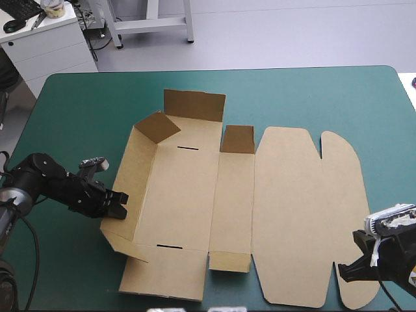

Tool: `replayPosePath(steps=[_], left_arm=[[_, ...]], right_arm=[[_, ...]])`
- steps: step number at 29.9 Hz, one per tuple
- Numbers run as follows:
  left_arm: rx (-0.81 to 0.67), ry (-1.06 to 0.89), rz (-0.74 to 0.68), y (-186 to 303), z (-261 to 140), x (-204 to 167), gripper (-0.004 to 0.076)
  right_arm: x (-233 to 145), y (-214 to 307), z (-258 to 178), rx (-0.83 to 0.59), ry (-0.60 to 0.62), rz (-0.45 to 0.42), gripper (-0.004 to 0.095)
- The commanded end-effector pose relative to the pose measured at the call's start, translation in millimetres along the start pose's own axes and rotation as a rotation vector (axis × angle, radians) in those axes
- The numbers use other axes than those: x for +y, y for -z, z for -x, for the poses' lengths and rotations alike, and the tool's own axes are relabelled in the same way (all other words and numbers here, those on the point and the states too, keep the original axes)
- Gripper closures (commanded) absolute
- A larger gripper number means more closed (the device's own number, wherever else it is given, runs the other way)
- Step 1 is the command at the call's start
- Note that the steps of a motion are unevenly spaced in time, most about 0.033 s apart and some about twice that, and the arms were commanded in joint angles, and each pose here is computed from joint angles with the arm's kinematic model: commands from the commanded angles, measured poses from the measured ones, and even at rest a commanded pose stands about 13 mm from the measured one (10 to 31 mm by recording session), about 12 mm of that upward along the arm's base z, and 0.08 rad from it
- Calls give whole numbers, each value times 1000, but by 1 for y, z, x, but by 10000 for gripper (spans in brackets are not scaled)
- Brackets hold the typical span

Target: Fold the box

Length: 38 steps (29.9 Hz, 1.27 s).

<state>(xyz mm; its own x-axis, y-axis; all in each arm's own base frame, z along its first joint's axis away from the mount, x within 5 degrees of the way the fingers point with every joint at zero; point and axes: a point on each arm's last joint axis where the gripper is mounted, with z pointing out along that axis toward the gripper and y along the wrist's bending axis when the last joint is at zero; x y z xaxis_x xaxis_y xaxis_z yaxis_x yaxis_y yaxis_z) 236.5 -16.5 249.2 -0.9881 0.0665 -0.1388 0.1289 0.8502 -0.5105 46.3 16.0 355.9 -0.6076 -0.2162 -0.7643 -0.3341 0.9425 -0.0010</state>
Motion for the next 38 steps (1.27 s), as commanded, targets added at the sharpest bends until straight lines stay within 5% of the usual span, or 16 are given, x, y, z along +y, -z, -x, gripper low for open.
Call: replayPosePath(steps=[1, 9, 20, 32, 38], left_arm=[[-57, -49, 40, 27, 13, -15, 734], [-37, -194, 355, 50, 65, -37, 734], [-39, -490, 505, -1, 142, -115, 734], [-53, -1085, 1153, -32, 159, -176, 734], [-212, -1292, 1141, -42, 143, -226, 734]], right_arm=[[-1, 5, 10, -68, 14, -7, 910], [0, 5, 9, -64, 13, -3, 913], [0, 4, 6, -31, 12, -1, 913], [0, 4, 6, -21, 12, -1, 913], [0, 4, 5, -12, 12, -1, 913]])
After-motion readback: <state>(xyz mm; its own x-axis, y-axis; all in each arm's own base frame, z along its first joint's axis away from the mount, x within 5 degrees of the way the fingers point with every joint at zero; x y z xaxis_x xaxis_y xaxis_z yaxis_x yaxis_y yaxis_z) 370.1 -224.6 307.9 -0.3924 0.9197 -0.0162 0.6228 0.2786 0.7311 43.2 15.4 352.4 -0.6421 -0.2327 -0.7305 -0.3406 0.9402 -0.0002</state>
